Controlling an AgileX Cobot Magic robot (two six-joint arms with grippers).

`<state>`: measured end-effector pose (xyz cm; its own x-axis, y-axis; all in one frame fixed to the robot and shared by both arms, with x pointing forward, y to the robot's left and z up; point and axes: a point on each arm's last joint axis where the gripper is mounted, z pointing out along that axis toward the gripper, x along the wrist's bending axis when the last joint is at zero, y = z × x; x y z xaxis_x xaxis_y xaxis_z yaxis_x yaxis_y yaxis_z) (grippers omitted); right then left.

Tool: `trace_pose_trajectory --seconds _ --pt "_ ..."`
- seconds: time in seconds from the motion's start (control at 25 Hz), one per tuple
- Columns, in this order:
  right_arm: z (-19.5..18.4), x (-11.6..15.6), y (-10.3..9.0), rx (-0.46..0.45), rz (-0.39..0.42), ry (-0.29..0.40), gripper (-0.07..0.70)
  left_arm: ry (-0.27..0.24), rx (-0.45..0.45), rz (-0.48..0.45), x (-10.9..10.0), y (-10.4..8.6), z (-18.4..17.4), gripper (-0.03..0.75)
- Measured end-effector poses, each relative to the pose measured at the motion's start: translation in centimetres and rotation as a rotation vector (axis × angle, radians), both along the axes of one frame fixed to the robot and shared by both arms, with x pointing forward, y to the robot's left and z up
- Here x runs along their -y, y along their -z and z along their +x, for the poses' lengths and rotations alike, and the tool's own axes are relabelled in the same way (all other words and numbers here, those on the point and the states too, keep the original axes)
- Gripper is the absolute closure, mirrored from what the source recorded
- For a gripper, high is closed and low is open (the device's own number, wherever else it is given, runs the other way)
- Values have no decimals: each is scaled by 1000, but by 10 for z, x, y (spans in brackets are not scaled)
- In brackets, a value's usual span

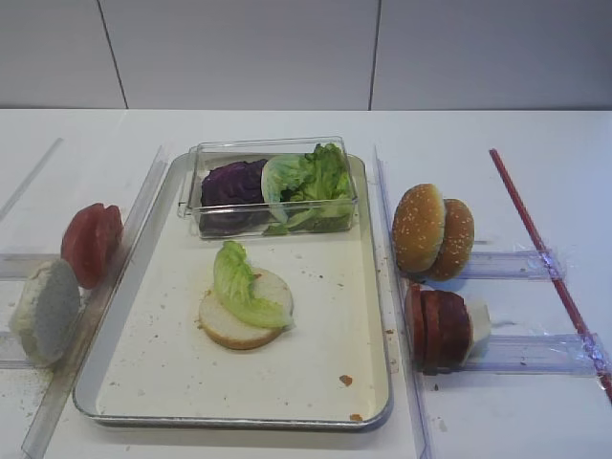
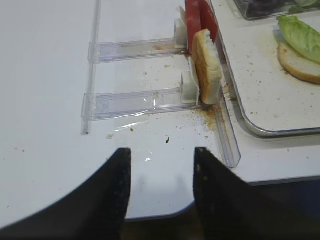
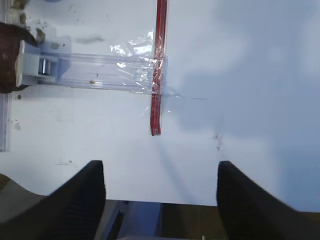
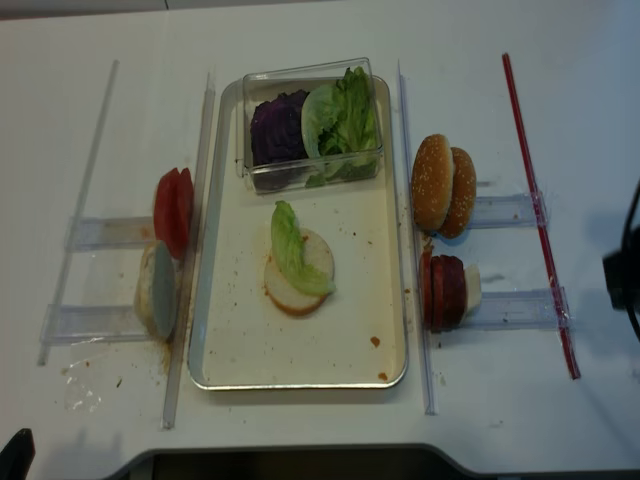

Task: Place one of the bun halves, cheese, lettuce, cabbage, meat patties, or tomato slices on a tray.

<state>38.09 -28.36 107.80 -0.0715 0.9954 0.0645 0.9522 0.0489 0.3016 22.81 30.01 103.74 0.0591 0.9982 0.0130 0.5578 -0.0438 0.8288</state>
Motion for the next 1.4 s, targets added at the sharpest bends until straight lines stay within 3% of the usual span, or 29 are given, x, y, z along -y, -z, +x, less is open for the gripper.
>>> trace_pose_trajectory --seconds 0.44,1.0,1.16,1.4 --pt "-73 5 -3 237 -19 -69 136 0 0 0 0 0 0 429" --pt "-153 10 31 560 -18 -75 137 0 0 0 0 0 0 430" --pt "-163 11 36 618 -15 -74 136 0 0 0 0 0 0 430" --pt "-160 10 38 633 -24 -86 137 0 1 0 0 0 0 430"
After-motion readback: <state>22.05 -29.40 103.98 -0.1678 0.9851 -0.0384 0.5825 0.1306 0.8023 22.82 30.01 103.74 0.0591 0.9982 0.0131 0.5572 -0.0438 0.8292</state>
